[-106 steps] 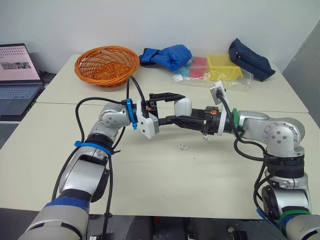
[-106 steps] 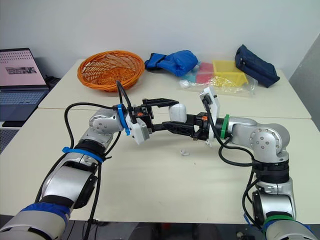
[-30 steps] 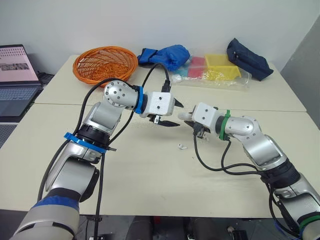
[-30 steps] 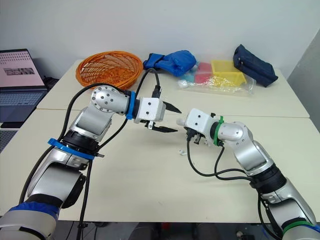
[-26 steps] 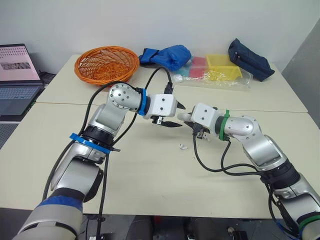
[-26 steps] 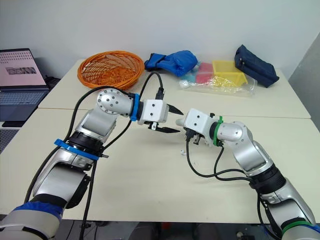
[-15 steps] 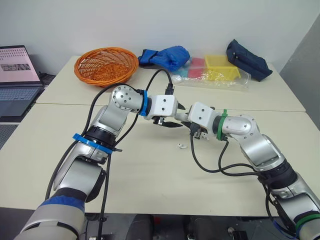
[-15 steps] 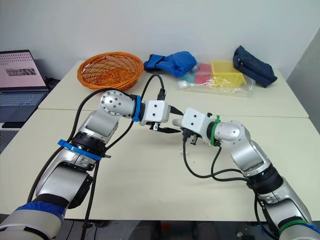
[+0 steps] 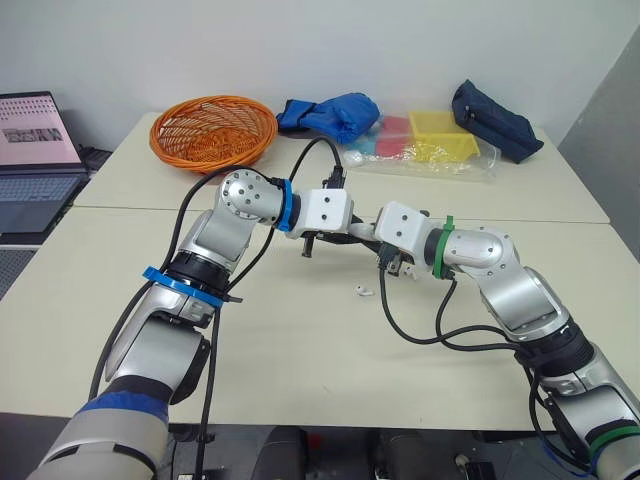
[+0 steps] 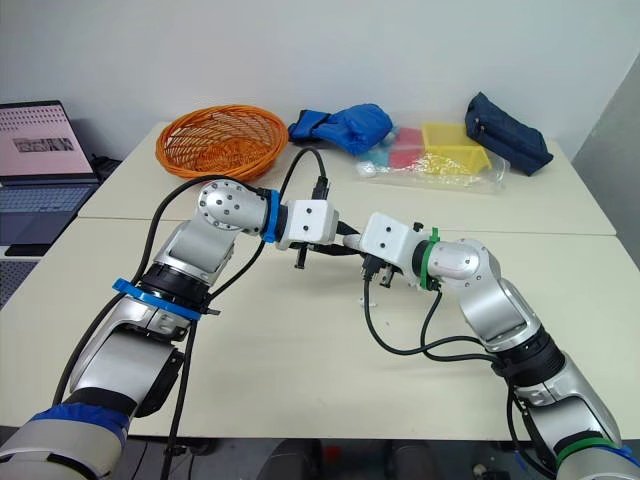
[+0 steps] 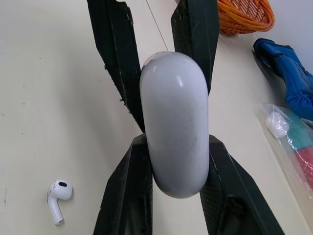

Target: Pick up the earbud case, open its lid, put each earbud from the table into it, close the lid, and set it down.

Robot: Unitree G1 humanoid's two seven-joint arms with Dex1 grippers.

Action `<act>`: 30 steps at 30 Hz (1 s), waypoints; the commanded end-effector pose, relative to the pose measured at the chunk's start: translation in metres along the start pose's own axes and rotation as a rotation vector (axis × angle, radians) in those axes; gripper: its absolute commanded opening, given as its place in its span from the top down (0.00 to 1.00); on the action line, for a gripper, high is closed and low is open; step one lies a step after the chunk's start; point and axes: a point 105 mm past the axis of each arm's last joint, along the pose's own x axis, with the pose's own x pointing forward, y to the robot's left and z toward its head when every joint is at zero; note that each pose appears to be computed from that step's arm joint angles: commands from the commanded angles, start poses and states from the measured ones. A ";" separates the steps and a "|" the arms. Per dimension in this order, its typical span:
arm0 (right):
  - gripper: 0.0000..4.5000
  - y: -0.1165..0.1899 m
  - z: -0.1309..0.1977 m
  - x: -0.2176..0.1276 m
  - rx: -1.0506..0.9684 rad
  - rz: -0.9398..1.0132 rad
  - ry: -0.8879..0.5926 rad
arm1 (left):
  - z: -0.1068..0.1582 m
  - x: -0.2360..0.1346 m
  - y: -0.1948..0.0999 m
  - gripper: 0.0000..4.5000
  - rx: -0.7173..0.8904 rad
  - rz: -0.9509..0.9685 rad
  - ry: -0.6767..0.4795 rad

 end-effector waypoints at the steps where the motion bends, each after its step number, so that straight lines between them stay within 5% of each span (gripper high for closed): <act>1: 0.79 -0.007 0.020 -0.004 -0.048 -0.019 -0.061 | 0.013 -0.004 0.014 0.83 0.031 0.051 -0.028; 13: 0.79 -0.006 0.017 -0.003 -0.042 -0.006 -0.049 | 0.012 -0.005 0.010 0.83 -0.044 0.020 -0.025; 23: 0.06 -0.008 0.020 -0.010 -0.004 0.043 -0.064 | -0.001 -0.008 -0.001 0.83 -0.262 -0.028 -0.052; 27: 0.02 -0.006 0.042 -0.045 0.297 0.177 -0.224 | -0.001 -0.023 -0.012 0.83 -0.746 -0.107 -0.253; 30: 0.02 -0.009 0.050 -0.064 0.420 0.204 -0.294 | 0.007 -0.035 -0.018 0.83 -0.935 -0.158 -0.376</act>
